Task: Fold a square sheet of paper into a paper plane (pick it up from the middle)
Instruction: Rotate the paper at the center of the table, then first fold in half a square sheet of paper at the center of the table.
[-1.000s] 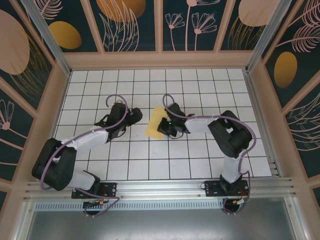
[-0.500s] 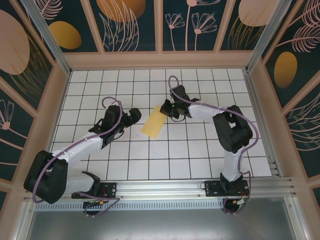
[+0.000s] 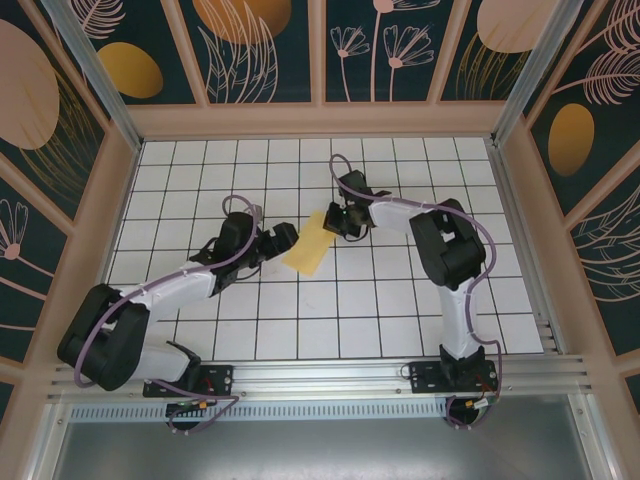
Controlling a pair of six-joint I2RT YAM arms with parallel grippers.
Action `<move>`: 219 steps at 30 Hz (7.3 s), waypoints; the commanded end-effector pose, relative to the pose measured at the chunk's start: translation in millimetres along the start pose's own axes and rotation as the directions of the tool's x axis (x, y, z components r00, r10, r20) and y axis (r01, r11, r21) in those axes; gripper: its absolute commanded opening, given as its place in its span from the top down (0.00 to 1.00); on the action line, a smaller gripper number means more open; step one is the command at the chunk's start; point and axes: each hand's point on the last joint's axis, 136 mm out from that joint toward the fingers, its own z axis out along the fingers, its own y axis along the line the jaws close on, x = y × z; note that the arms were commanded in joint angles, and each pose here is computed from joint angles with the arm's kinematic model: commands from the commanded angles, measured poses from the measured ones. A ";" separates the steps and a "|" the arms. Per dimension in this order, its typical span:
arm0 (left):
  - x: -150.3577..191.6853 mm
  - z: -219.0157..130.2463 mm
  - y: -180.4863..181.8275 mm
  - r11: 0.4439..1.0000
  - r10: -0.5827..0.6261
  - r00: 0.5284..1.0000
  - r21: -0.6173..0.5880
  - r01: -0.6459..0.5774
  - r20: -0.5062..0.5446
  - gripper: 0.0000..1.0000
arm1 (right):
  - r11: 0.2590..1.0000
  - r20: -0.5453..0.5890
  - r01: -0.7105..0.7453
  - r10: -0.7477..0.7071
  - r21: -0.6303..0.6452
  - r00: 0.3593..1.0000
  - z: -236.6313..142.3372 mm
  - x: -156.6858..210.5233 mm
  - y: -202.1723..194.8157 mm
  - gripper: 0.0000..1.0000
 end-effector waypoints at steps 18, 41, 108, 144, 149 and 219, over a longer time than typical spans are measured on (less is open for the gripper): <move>59.5 43.4 -44.6 0.989 -0.079 0.985 0.114 0.097 -0.155 0.72 | 0.959 0.037 -0.013 0.024 -0.282 0.999 -75.1 56.3 3.5 1.00; 84.5 86.4 -23.2 0.995 -0.089 0.960 0.009 0.095 -0.267 0.93 | 0.956 -0.081 0.031 -0.057 -0.292 0.995 -44.4 78.0 8.1 1.00; 129.3 73.8 62.4 0.967 -0.152 0.929 -0.246 0.069 -0.337 1.00 | 0.993 0.169 -0.091 0.102 -0.072 0.980 -66.5 -14.5 -113.9 1.00; 83.3 104.7 -54.6 0.992 0.031 0.948 0.127 0.010 -0.316 0.94 | 0.993 -0.102 -0.025 0.013 -0.118 0.995 -22.2 83.5 -87.5 1.00; 91.3 112.6 -44.6 0.995 0.020 0.939 0.103 0.016 -0.344 0.95 | 0.993 -0.113 -0.029 0.016 -0.116 0.993 -19.8 85.6 -89.2 1.00; -21.6 -14.0 30.0 0.964 0.026 0.995 -0.264 0.000 0.093 0.67 | 0.988 0.074 0.155 -0.155 0.007 0.985 -45.4 29.1 -6.0 0.84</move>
